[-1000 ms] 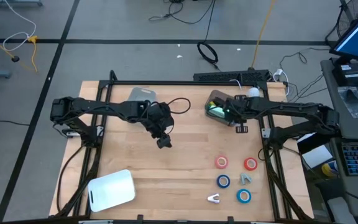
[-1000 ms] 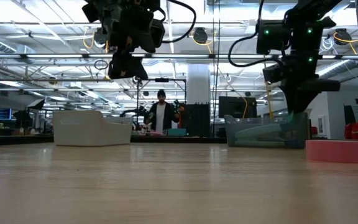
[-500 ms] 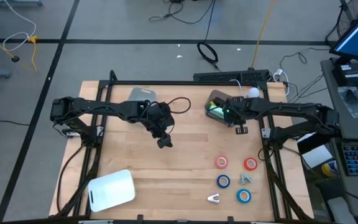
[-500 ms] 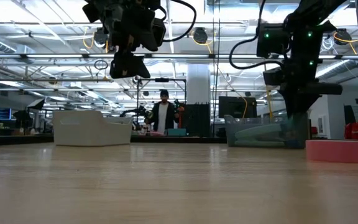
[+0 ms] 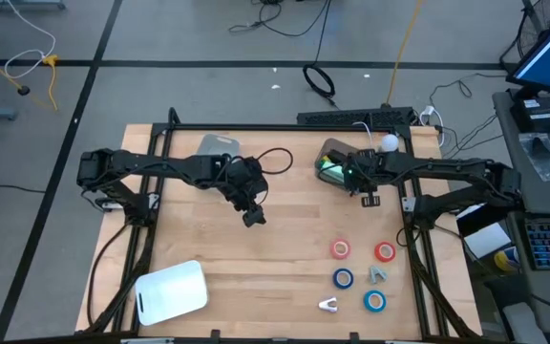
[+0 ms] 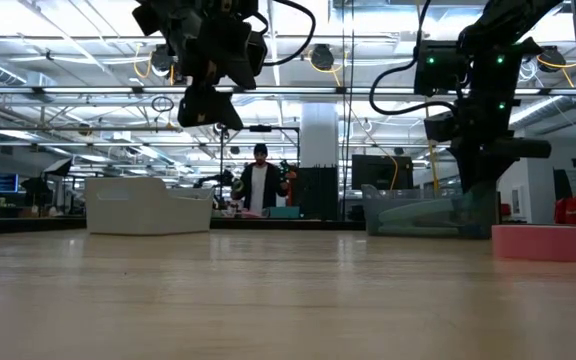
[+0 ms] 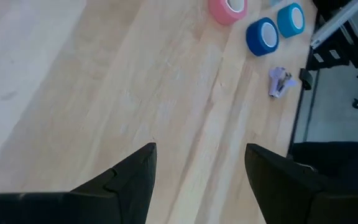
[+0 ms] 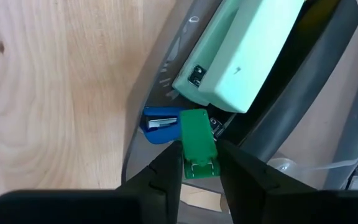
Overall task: Pick and place Stapler, Stapler remover, tape
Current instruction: Put the small green stapler into the black bin, then put the orange tape into the gray bin
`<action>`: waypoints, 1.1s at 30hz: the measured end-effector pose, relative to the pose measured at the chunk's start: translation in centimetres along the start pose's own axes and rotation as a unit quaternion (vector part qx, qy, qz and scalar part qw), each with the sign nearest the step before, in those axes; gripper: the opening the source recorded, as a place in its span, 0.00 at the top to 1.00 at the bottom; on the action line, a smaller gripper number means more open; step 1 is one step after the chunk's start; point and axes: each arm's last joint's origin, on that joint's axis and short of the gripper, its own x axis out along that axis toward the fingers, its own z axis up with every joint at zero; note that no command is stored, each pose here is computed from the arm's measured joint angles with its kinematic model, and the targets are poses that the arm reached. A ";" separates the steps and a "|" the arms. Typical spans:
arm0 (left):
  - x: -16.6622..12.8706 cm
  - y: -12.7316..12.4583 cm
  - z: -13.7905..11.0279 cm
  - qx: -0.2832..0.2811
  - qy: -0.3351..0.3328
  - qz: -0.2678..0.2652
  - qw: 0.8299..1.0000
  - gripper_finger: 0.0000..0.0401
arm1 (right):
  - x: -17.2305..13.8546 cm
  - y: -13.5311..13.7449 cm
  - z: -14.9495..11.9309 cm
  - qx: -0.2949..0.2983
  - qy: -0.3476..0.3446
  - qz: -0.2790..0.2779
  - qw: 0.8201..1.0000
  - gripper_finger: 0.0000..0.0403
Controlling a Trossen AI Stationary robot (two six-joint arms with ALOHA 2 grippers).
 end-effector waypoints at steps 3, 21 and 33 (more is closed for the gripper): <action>0.0 0.1 0.0 0.003 -0.008 0.014 1.000 0.39 | 0.0 0.0 0.0 0.000 -0.001 -0.001 1.000 0.71; 0.3 -0.3 -0.2 0.039 -0.039 0.077 0.996 0.39 | -5.6 -0.2 0.6 0.017 -0.109 -0.108 0.988 0.68; 0.9 -2.3 0.0 0.117 -0.124 0.115 0.979 0.39 | -11.3 3.2 -2.6 0.136 -0.294 0.053 0.945 0.69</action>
